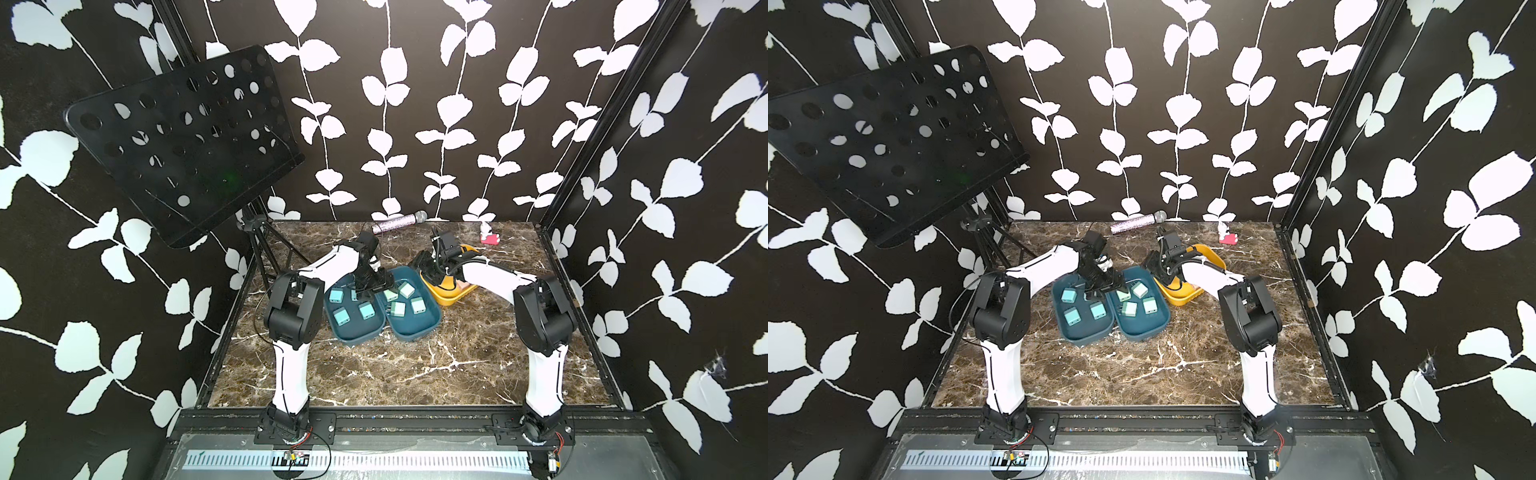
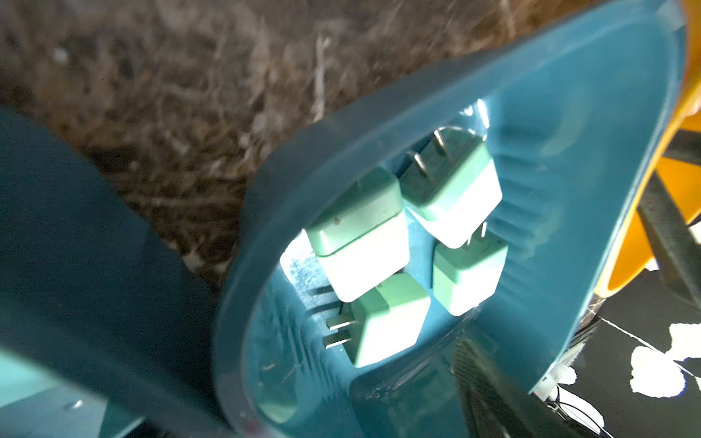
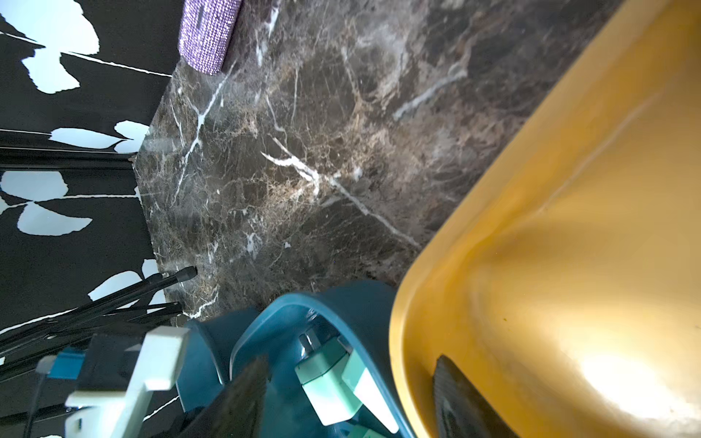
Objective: Place the plugs by color into the storage box
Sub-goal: Move the storage box to the center of the board.
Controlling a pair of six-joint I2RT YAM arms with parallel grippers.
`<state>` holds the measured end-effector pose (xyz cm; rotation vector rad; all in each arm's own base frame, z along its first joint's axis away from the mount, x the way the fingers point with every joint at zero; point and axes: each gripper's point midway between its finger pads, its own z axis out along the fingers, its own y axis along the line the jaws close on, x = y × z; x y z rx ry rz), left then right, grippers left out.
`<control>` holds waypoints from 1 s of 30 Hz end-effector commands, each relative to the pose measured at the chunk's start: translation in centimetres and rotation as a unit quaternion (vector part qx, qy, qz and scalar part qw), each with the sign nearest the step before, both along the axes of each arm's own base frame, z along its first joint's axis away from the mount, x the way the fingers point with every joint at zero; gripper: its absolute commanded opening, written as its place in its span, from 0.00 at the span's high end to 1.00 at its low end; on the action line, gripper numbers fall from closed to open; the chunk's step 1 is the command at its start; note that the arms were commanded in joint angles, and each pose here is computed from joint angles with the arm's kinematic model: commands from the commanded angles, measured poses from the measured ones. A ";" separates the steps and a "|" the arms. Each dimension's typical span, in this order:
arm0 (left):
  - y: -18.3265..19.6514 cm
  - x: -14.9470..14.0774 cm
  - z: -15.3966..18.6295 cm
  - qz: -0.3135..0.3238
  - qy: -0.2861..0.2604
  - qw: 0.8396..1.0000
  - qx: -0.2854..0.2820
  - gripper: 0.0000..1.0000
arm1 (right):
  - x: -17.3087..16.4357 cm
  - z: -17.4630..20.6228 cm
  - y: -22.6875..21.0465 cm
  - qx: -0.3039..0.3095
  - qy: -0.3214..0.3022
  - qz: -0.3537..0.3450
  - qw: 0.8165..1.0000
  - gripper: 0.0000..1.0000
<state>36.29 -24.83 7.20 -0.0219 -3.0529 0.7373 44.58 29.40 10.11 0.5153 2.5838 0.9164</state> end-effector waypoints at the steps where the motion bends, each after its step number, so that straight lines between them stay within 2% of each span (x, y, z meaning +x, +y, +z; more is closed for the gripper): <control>1: -2.3 1.8 3.1 -0.037 -0.063 0.997 -0.038 0.12 | -1.7 0.5 1.6 0.017 0.021 0.047 0.999 0.32; 12: 1.0 0.0 2.8 -0.063 -0.065 0.995 0.044 0.03 | -3.7 -0.9 -3.1 -0.034 0.049 0.034 0.998 0.29; 15: 2.4 -0.5 4.8 -0.065 -0.091 0.991 0.069 0.03 | -4.0 0.0 -4.1 -0.045 0.042 0.040 0.997 0.28; 20: 5.7 -0.8 9.7 -0.048 -0.173 0.978 0.109 0.02 | -5.1 2.2 -7.1 -0.088 0.016 0.049 0.995 0.28; 22: 7.2 -1.2 10.8 -0.035 -0.183 0.976 0.116 0.02 | -5.8 2.6 -8.7 -0.101 0.009 0.044 0.994 0.27; 23: 8.0 -1.4 11.0 -0.026 -0.184 0.975 0.118 0.02 | -5.9 3.0 -9.5 -0.107 0.003 0.040 0.993 0.27; 26: 10.2 -2.3 10.6 -0.004 -0.173 0.978 0.118 0.02 | -7.5 0.8 -12.1 -0.114 0.033 0.024 0.993 0.27; 30: 12.2 -3.8 9.3 0.007 -0.146 0.981 0.127 0.02 | -7.1 0.7 -13.4 -0.102 0.039 0.007 0.994 0.27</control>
